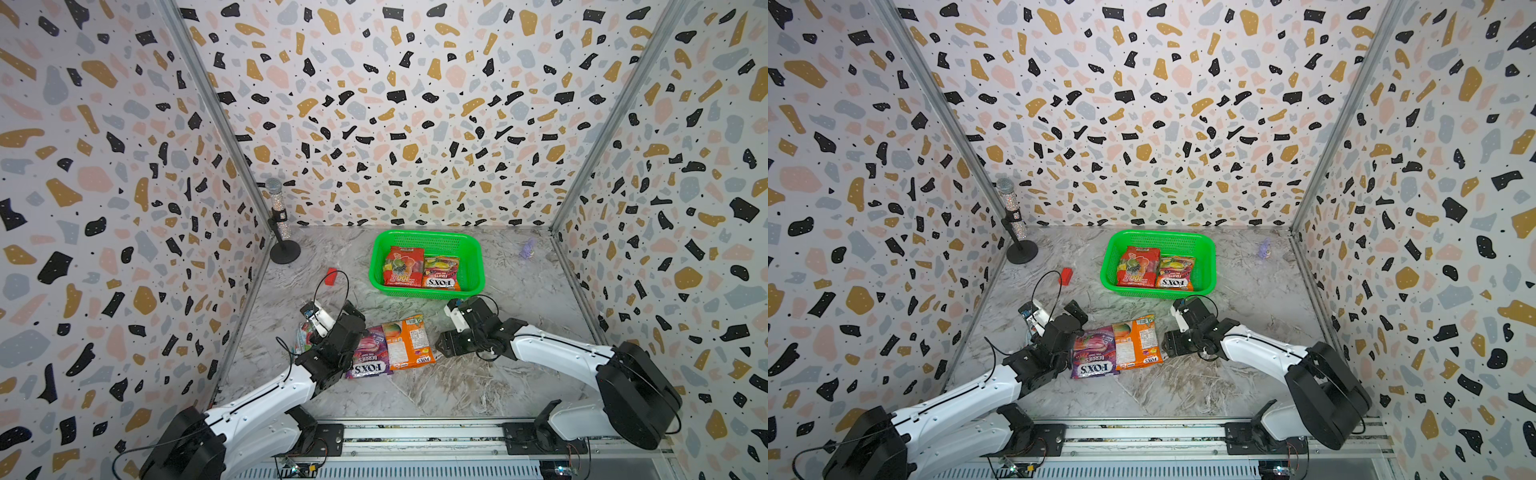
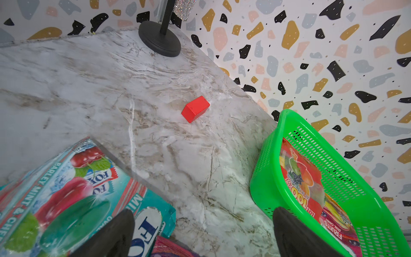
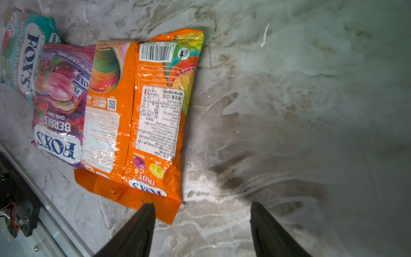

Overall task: Put the candies in the basket
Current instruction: Pick up the candy at the center of the board.

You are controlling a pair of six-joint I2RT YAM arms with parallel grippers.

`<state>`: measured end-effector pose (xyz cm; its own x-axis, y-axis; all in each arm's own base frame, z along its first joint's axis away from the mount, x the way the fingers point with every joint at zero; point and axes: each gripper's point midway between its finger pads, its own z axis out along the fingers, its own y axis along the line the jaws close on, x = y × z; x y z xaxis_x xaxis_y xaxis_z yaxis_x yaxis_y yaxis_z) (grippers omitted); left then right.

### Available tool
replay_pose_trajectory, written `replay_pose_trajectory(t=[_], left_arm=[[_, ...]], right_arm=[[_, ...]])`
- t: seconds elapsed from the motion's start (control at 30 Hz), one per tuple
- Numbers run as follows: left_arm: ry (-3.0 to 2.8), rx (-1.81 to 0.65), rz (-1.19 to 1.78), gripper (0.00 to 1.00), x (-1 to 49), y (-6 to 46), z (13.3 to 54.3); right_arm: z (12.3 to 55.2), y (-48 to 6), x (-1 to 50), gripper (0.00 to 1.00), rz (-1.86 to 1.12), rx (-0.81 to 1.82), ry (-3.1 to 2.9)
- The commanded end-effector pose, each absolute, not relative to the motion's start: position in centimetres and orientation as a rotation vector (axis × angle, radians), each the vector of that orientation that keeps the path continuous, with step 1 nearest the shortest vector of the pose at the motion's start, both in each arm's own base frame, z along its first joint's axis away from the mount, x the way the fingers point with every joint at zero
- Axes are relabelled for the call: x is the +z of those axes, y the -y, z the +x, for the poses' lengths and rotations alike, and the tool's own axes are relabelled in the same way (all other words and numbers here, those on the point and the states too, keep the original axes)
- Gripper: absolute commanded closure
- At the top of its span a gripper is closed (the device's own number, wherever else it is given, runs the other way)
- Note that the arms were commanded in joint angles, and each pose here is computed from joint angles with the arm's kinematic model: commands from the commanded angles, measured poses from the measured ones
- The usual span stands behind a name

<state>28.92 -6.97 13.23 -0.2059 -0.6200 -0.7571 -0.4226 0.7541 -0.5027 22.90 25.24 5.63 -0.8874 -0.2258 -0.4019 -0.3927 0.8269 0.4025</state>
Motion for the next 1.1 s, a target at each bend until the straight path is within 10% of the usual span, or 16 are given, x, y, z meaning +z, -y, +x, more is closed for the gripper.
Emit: replay_pose_trajectory(t=[0.0, 0.63, 0.77, 0.93, 1.07], left_arm=[[-1.816, -0.244, -0.824, 0.00, 14.4, 7.2, 29.6], [-1.863, -0.260, -0.767, 0.00, 14.4, 8.5, 30.2], [-1.872, -0.266, -0.749, 0.00, 14.4, 8.8, 30.3], [-1.911, -0.301, -0.663, 0.00, 14.8, 10.3, 30.9], [-1.970, -0.352, -0.548, 0.00, 15.0, 12.5, 31.6]], right_arm=[[25.1, -27.2, 6.6, 0.31, -0.416, 0.681, -2.638], [25.4, -30.8, 3.9, 0.45, -0.435, 0.682, -2.702], [25.3, -30.7, 2.8, 0.58, -0.416, 0.658, -2.727], [25.1, -30.2, 3.2, 1.00, -0.420, 0.637, -2.728], [24.8, -29.2, 4.7, 1.00, -0.459, 0.596, -2.702]])
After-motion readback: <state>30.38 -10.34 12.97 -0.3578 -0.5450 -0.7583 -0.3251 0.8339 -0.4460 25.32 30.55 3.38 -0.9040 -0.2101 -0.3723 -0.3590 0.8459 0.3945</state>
